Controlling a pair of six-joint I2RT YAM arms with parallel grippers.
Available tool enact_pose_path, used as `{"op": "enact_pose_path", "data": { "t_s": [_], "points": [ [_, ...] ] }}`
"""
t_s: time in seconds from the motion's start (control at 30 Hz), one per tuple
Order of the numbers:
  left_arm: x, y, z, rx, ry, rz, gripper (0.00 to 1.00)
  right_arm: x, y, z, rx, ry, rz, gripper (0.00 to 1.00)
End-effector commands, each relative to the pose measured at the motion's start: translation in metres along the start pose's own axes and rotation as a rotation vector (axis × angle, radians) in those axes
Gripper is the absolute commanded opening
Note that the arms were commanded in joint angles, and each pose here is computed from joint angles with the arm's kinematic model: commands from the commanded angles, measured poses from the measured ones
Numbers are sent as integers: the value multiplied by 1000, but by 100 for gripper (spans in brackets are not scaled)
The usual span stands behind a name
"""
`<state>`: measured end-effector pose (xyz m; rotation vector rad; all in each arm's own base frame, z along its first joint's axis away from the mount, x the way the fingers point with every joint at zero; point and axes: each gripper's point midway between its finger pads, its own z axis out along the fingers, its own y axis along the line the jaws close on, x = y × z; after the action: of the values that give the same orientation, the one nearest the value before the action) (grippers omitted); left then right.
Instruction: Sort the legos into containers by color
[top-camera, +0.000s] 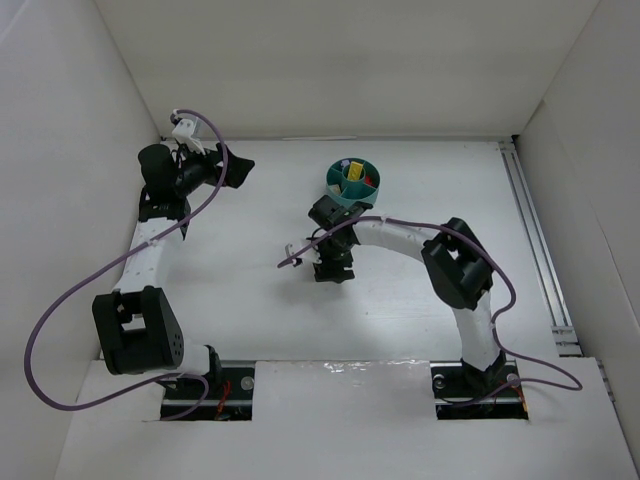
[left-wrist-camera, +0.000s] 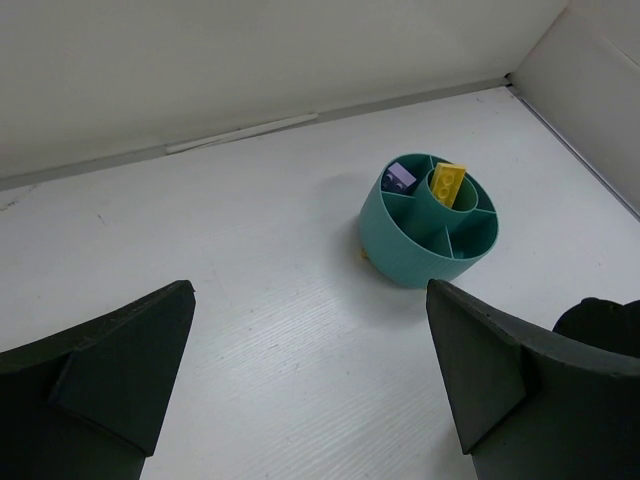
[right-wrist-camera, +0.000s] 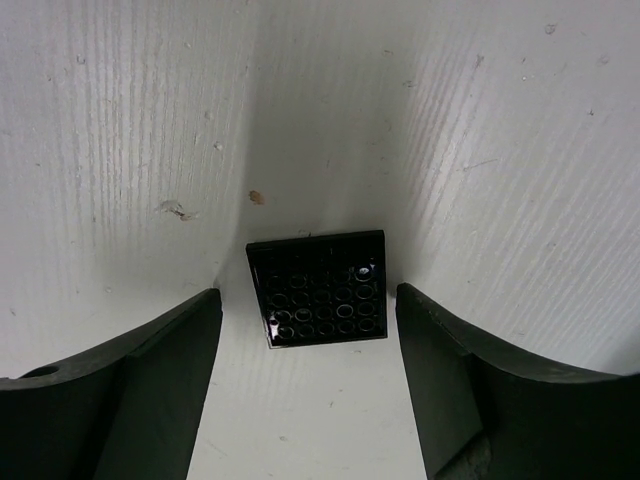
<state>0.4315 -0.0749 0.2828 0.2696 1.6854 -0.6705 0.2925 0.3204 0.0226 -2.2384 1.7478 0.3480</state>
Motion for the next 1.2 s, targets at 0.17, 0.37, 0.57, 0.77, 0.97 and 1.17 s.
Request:
{"op": "enact_pose_path", "data": {
  "t_s": [0.17, 0.37, 0.57, 0.77, 0.97, 1.17],
  "points": [
    [-5, 0, 1, 14, -29, 14, 100, 8, 14, 30, -55, 49, 61, 63],
    [-3, -3, 0, 20, -13, -10, 100, 7, 14, 32, -58, 54, 97, 38],
    [15, 5, -5, -14, 50, -125, 100, -29, -2, -4, -10, -67, 199, 25],
    [25, -15, -28, 37, 9, -161, 100, -83, -33, -73, 123, -297, 417, 23],
    [50, -36, -34, 146, 93, -254, 76, -112, -52, -128, 236, -468, 536, 21],
    [78, -58, -25, 261, 247, -305, 52, -115, -69, -154, 377, -536, 569, 20]
  ]
}}
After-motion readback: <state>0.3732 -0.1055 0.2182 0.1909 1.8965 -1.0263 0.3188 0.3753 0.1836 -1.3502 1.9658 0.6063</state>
